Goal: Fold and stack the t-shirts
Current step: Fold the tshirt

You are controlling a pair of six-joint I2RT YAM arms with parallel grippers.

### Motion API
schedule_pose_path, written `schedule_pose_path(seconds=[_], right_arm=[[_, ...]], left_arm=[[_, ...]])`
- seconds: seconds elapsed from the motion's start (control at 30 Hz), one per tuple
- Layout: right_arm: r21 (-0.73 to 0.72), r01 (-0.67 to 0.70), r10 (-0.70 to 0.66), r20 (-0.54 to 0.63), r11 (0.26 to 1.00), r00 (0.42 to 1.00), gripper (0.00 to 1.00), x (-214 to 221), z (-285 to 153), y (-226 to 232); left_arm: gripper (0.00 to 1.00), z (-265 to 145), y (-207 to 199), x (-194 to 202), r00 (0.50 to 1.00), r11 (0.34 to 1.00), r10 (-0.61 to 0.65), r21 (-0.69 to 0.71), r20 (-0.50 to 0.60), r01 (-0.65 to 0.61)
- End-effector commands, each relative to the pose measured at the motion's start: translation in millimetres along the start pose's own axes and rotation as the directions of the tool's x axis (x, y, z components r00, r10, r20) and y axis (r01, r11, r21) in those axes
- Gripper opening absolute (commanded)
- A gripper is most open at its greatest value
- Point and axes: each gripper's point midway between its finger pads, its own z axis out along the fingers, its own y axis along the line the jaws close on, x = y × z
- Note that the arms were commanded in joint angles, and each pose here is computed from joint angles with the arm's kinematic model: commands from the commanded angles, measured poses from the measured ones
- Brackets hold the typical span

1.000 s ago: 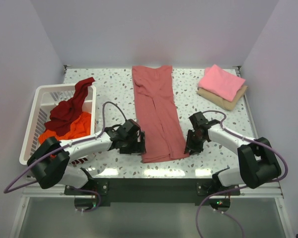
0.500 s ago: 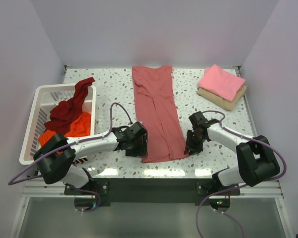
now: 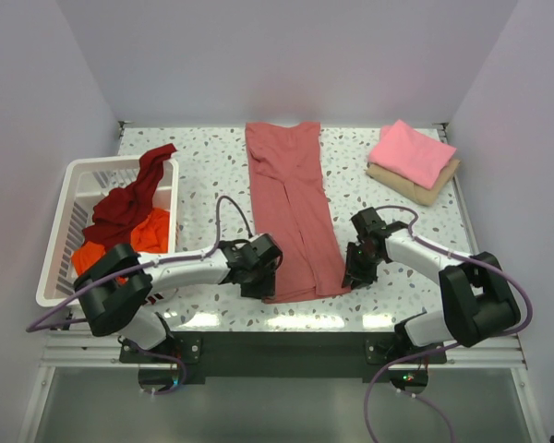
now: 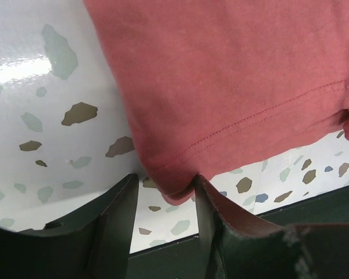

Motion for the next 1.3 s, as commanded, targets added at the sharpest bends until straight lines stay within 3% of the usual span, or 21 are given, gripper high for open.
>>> schedule_pose_path(seconds=[0.0,0.1,0.27,0.47,0.5,0.8,1.13,1.27], right_arm=[[-0.038,0.022,-0.023,-0.025,0.999,0.999,0.31,4.2,-2.2,6.9],[-0.037,0.033,-0.034,-0.027,0.999,0.999,0.29,4.5,-3.5,6.4],[-0.05,0.051,-0.053,-0.035,0.997,0.998,0.26,4.5,-5.5,9.1],[-0.073,0.07,-0.074,-0.048,0.995,0.996,0.06,6.9,-10.8,13.0],[-0.073,0.071,-0.075,-0.05,0.995,0.996,0.0,7.2,-11.9,13.3],[-0.055,0.092,-0.096,-0.058,0.994,0.994,0.0,20.6,-32.9,7.2],[-0.078,0.082,-0.087,-0.054,0.994,0.995,0.0,32.5,-59.0,18.9],[-0.115,0.064,-0.069,-0.042,0.991,0.997,0.0,25.5,-65.9,31.7]], left_arm=[[0.48,6.0,-6.5,-4.6,1.0,1.0,-0.002,-0.01,0.018,0.002],[0.35,10.4,-7.3,-2.0,1.0,1.0,0.008,-0.018,0.01,-0.008],[0.22,11.3,-5.9,-1.1,1.0,1.0,0.007,-0.029,0.012,-0.007],[0.0,0.9,-6.4,-5.9,0.999,1.0,0.0,-0.018,0.05,0.001],[0.0,-0.4,-5.0,-4.9,0.999,1.0,0.001,-0.019,0.054,0.0],[0.0,-29.3,-10.6,-1.7,0.997,0.999,-0.018,0.031,0.077,0.015],[0.0,-58.9,-11.9,15.1,0.999,0.999,-0.032,-0.011,0.043,0.032],[0.0,-85.5,-29.5,-2.0,0.99,0.995,-0.082,0.058,0.11,0.076]])
